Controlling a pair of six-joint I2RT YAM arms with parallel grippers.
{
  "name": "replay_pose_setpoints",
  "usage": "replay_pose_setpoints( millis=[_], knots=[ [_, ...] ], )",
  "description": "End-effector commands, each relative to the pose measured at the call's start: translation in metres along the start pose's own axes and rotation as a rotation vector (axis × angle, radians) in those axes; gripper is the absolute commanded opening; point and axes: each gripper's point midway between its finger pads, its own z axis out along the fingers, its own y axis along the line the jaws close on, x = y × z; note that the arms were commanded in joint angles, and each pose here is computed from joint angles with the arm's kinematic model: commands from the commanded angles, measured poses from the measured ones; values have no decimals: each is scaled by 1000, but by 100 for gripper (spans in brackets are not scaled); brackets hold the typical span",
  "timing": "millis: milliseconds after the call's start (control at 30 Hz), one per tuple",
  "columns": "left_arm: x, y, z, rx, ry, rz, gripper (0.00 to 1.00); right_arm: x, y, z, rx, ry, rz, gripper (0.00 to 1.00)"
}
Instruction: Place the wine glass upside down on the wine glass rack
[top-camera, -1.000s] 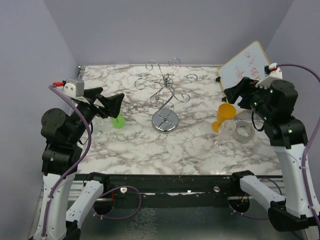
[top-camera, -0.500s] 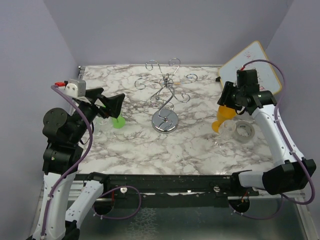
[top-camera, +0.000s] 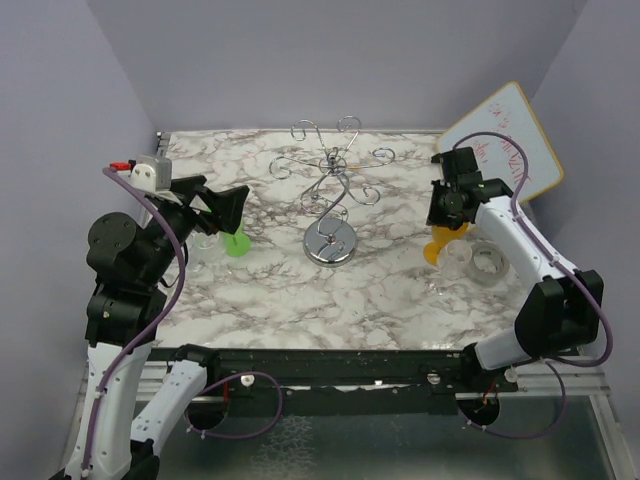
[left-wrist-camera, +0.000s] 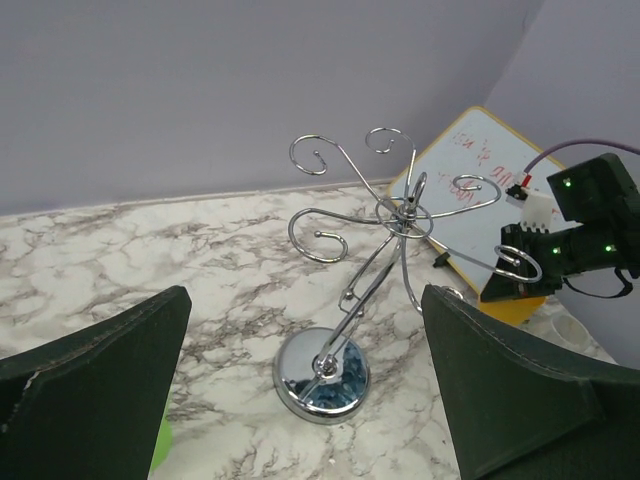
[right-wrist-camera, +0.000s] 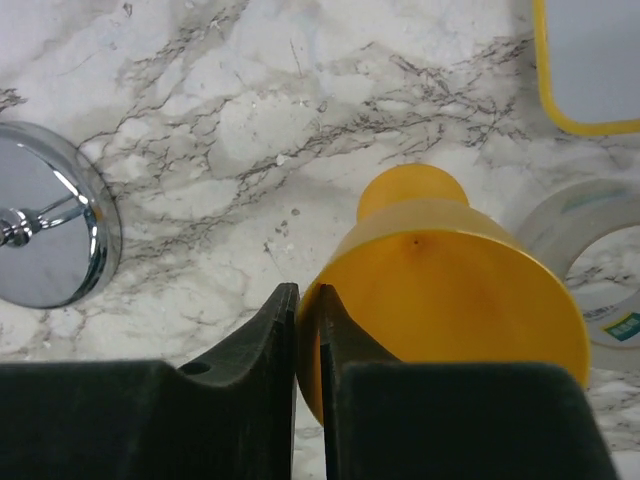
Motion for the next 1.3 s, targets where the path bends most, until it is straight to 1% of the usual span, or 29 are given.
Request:
replay_pose_setpoints(
  millis=[0, 33, 67, 200, 300, 367, 467, 633, 733, 867, 967, 1133, 1267],
  knots=[
    [-7, -4, -2, -3, -3, -32, 99, -10, 6, 10, 60, -48, -59, 8],
    [-7, -4, -2, -1, -3, -37, 99, -13, 7, 10, 76, -56, -70, 4],
    [-8, -5, -2, 0, -3, -43, 99, -17, 7, 7, 87, -71, -78, 2],
    [-11, -10, -3, 19, -5, -71, 99, -41, 11, -14, 105, -167, -96, 1],
    [-16, -12, -2, 15, -14, -104, 99, -59, 18, -40, 62, -267, -90, 1],
    [-20, -12, 0, 4, -16, -137, 99, -68, 21, -61, 19, -346, -45, 1],
    [-21, -13, 2, -13, -1, -225, 99, -79, 34, -113, -132, -503, -6, 1],
    [-16, -22, 7, 15, 44, -342, 99, -93, 36, -193, -281, -743, 74, 1],
    [-13, -35, 15, 80, 98, -412, 99, -99, 38, -239, -384, -881, 117, 1],
    [-16, -51, 28, 170, 151, -447, 99, -102, 48, -291, -554, -1027, 157, 1],
    [-31, -62, 34, 237, 127, -469, 99, -101, 62, -320, -713, -1088, 166, 1],
    [-61, -93, 48, 433, 122, -551, 99, -93, 88, -362, -993, -1126, 175, 1],
    [-80, -98, 58, 451, 77, -609, 99, -85, 97, -388, -1162, -1148, 198, 1]
  ],
)
